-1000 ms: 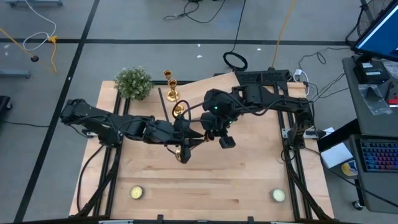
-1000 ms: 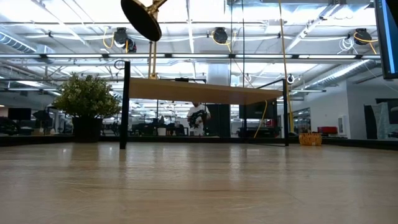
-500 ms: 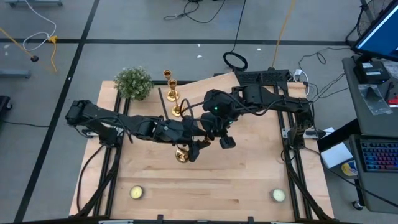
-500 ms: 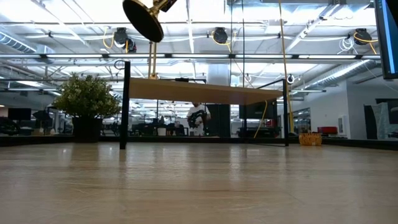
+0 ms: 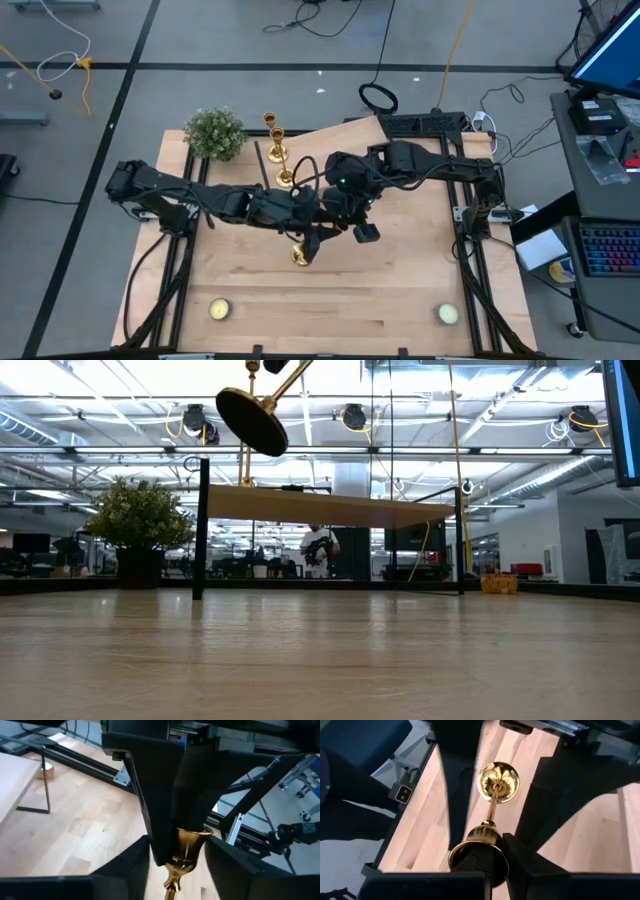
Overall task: Pick & Place candle stick holders
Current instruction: Put the gold candle holder on the shelf
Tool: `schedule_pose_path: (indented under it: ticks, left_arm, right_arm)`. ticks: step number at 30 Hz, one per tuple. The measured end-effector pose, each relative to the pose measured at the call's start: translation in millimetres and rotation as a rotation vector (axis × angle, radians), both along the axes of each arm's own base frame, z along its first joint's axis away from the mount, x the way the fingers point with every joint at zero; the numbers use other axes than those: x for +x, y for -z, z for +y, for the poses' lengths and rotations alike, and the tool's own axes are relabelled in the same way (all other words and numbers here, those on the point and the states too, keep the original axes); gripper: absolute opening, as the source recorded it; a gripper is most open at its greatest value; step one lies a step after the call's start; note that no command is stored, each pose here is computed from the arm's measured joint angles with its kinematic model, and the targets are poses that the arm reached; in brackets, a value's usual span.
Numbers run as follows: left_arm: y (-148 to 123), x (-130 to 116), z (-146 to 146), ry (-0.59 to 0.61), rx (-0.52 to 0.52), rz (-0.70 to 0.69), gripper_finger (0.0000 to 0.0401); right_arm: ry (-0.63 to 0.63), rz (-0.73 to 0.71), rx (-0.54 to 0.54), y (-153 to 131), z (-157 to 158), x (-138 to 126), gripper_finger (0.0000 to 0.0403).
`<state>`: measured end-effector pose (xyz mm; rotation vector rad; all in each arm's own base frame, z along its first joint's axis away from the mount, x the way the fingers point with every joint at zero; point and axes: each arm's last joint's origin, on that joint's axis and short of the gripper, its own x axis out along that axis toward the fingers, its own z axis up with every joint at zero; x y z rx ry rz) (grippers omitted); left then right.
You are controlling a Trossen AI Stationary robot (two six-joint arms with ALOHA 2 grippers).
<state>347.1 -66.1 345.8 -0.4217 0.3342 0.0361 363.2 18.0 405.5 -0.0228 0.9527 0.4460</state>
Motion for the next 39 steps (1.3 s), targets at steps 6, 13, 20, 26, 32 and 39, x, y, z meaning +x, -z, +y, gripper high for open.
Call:
schedule_pose_path:
  ticks: [6, 13, 20, 26, 32, 39]
  left_arm:
    - [0.1, -0.2, -1.0, 0.022, 0.013, 0.000, 0.0125]
    - [-0.8, 0.4, 2.0, 0.010, -0.002, -0.007, 0.0217]
    - [-0.5, 0.9, 4.9, 0.020, -0.009, -0.002, 0.0265]
    - [3.7, -0.7, 4.5, 0.029, -0.049, 0.048, 0.0217]
    - [4.0, -0.4, 6.6, 0.040, -0.066, 0.053, 0.0121]
    - [4.1, 0.0, 8.5, 0.057, -0.077, 0.057, 0.0121]
  right_arm:
    - [-0.022, -0.010, 0.027, -0.1, 1.4, 0.8, 0.0012]
    - [-0.023, -0.045, 0.030, -2.0, 1.1, 3.6, 0.0012]
    - [-0.016, -0.076, 0.036, -3.9, 1.0, 6.3, 0.0012]
    - [-0.016, -0.074, 0.037, -3.6, 1.0, 6.5, 0.0012]
    - [-0.018, -0.082, 0.040, -3.9, 1.0, 7.1, 0.0011]
    - [-0.014, -0.080, 0.041, -3.9, 1.0, 7.1, 0.0024]
